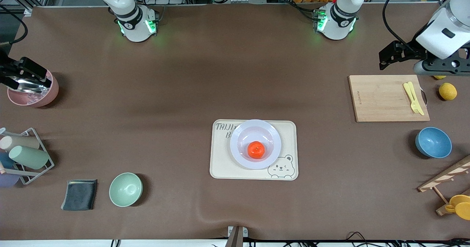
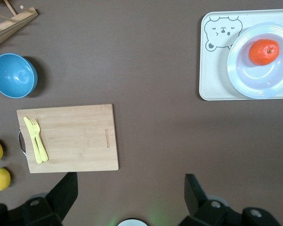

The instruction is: Place orange and plate with both arms

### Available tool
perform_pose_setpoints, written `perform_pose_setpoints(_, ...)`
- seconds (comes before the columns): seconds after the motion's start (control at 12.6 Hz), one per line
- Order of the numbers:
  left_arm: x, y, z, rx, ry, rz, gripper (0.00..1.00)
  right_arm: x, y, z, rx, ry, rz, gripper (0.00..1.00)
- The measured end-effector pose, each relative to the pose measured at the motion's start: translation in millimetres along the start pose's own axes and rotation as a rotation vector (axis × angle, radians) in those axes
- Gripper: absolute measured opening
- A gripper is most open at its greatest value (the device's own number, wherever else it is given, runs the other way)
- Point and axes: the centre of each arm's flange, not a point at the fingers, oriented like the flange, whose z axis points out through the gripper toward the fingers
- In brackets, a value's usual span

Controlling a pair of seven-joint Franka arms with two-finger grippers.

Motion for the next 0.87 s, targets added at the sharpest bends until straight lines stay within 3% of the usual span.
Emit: perform_pose_setpoints(0.87, 0.0, 0.0, 0.0, 0.0, 0.0, 0.0, 1.0, 6.4, -2.7, 10.3, 0.0, -0.006, 0.0, 1.0)
